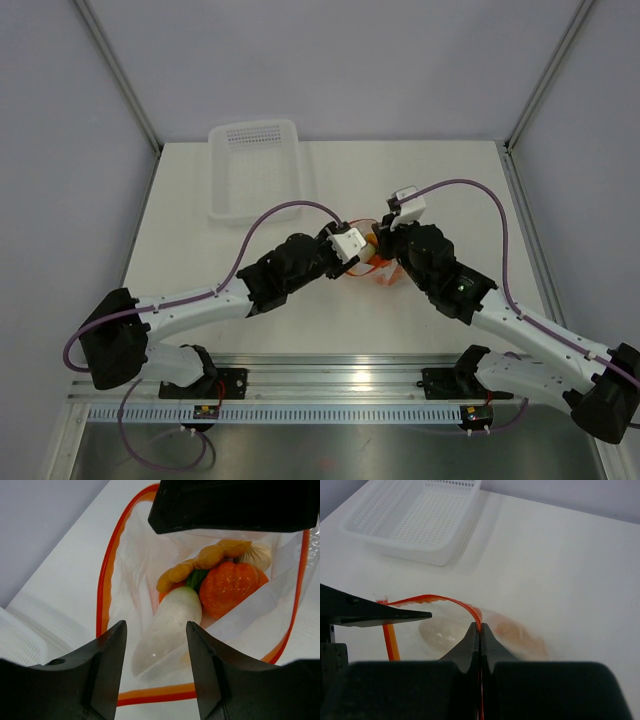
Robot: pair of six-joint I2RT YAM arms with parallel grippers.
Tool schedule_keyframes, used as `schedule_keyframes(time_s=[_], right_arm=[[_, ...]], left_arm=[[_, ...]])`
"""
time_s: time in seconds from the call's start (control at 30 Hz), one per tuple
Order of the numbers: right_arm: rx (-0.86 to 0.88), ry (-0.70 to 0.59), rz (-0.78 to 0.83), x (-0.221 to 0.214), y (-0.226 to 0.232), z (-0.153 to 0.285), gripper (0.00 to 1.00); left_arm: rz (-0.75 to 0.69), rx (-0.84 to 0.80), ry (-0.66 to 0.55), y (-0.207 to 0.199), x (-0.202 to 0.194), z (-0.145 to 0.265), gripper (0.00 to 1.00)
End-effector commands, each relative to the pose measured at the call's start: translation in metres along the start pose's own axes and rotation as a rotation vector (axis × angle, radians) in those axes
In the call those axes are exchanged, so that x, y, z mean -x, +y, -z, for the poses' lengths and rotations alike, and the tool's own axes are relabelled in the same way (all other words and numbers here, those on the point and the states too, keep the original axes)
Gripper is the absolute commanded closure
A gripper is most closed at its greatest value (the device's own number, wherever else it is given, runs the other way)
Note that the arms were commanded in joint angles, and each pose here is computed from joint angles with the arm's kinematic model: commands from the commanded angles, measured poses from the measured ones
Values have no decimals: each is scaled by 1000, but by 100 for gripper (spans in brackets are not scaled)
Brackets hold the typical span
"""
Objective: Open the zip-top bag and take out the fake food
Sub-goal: Adjust the zipper food storage bag at the center of the board.
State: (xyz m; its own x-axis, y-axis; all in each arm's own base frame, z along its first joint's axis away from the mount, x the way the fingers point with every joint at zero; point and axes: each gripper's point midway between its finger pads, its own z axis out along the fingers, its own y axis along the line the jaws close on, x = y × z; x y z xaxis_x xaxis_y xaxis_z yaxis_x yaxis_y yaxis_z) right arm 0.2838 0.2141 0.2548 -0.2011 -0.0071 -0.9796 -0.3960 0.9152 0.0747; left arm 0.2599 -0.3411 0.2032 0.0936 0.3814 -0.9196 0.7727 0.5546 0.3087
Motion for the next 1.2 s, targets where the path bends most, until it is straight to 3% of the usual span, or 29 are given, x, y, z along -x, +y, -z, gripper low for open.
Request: schedule_keyframes(time_s=[0.0,0.27,0.5,0.77,1.03,1.17], right_arm=[[97,-39,0,11,15,7,100],[113,-56,-6,10,15,12,100],[130,-99,-15,5,12,22,100],[124,-160,-29,5,3,37,100],[180,-156,-23,2,12,39,100],[209,-155,-20,2,18,39,100]], left_arm=[[-41,-11,-116,6,42,-4,49],[-95,-130,-1,-18,11,-19,43],[-102,-104,120,-18,-26,-26,41],[-109,-130,221,-20,-38,-17,21],[-170,21,428,3,-74,-28,23],[-171,81,440,11,-75,-32,27]])
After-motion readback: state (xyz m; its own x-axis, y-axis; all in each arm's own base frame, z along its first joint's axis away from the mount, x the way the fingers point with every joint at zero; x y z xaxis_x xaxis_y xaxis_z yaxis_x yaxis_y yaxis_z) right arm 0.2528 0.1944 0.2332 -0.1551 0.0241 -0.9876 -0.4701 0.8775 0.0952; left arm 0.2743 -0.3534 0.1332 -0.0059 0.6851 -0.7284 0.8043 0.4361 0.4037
